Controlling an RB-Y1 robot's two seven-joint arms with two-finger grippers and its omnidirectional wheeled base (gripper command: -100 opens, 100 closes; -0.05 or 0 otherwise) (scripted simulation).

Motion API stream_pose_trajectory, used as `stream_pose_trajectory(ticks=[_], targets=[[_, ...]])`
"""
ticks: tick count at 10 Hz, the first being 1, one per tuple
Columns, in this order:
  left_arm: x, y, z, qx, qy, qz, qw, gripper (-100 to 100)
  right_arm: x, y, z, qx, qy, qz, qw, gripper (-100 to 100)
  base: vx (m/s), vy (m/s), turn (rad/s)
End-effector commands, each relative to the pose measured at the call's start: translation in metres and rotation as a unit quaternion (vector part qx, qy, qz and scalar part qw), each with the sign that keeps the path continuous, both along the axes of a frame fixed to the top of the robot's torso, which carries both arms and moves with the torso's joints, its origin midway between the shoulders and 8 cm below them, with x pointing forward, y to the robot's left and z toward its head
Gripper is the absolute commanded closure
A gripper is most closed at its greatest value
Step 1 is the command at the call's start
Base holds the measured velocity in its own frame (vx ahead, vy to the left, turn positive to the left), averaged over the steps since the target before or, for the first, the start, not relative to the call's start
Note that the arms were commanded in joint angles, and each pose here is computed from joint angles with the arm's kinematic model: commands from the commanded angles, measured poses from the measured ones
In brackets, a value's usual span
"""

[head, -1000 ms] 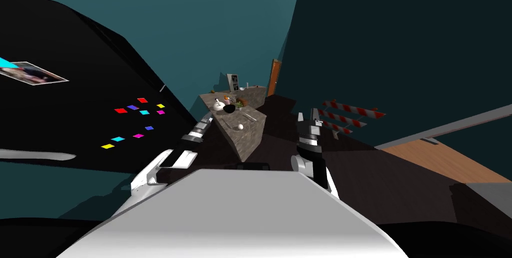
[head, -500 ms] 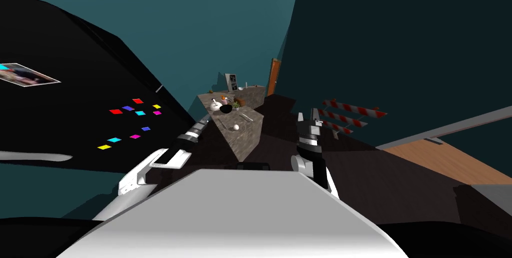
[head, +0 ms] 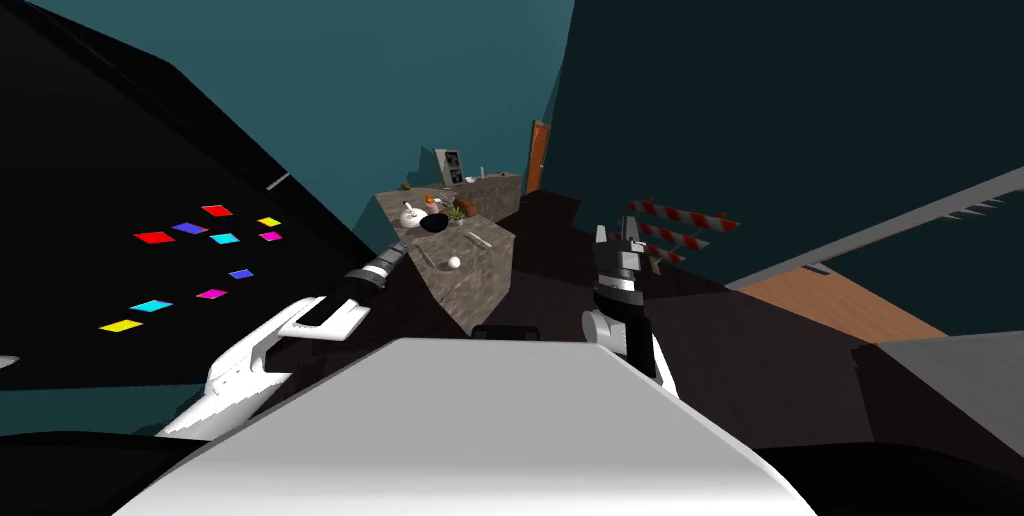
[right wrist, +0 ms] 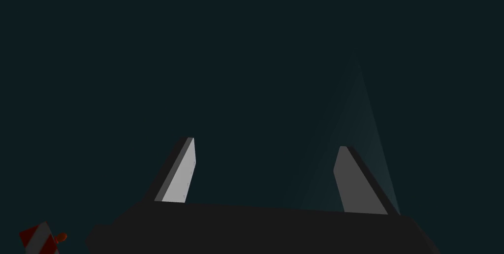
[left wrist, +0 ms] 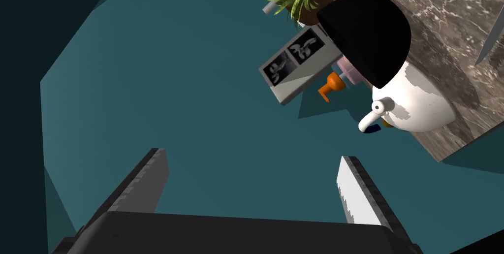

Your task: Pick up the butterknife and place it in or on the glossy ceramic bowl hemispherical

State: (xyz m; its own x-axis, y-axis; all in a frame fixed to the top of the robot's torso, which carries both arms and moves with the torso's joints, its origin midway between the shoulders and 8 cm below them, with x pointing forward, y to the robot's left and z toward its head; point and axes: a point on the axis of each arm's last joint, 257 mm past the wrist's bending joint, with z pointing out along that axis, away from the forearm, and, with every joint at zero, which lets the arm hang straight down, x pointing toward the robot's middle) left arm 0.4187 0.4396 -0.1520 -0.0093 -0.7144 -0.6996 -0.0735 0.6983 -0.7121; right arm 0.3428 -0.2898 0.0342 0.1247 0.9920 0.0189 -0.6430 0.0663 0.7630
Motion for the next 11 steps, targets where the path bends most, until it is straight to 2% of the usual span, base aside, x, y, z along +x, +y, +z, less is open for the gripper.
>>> stream_pose_trajectory(ticks=[1,2,4,5,6,7,9,10,11], targets=[[-0.005,0.03,-0.017,0.023,0.039,0.024,0.9987,-100,0.0,0.0,0.0,0.0,0.0,0.0,1.0,0,0.107,-0.163,-0.115],[-0.005,0.033,-0.018,0.027,0.046,0.027,0.9982,-100,0.0,0.0,0.0,0.0,0.0,0.0,1.0,0,0.073,-0.118,-0.031],[-0.019,0.072,-0.04,0.058,0.099,0.058,0.9916,-100,0.0,0.0,0.0,0.0,0.0,0.0,1.0,0,0.11,-0.108,-0.096],[-0.02,0.074,-0.043,0.058,0.105,0.063,0.9908,-100,0.0,0.0,0.0,0.0,0.0,0.0,1.0,0,0.086,-0.104,-0.036],[-0.028,0.093,-0.052,0.072,0.129,0.077,0.986,-100,0.0,0.0,0.0,0.0,0.0,0.0,1.0,0,0.094,-0.096,-0.083],[-0.029,0.095,-0.054,0.072,0.134,0.08,0.9851,-100,0.0,0.0,0.0,0.0,0.0,0.0,1.0,0,0.067,-0.076,-0.035],[-0.051,0.134,-0.075,0.095,0.189,0.114,0.9708,-100,0.0,0.0,0.0,0.0,0.0,0.0,1.0,0,0.096,-0.102,-0.087],[-0.064,0.152,-0.085,0.104,0.216,0.13,0.962,-100,0.0,0.0,0.0,0.0,0.0,0.0,1.0,0,0.159,-0.105,-0.105],[-0.064,0.152,-0.085,0.104,0.216,0.13,0.962,-100,0.0,0.0,0.0,0.0,0.0,0.0,1.0,0,0.111,-0.067,-0.023]])
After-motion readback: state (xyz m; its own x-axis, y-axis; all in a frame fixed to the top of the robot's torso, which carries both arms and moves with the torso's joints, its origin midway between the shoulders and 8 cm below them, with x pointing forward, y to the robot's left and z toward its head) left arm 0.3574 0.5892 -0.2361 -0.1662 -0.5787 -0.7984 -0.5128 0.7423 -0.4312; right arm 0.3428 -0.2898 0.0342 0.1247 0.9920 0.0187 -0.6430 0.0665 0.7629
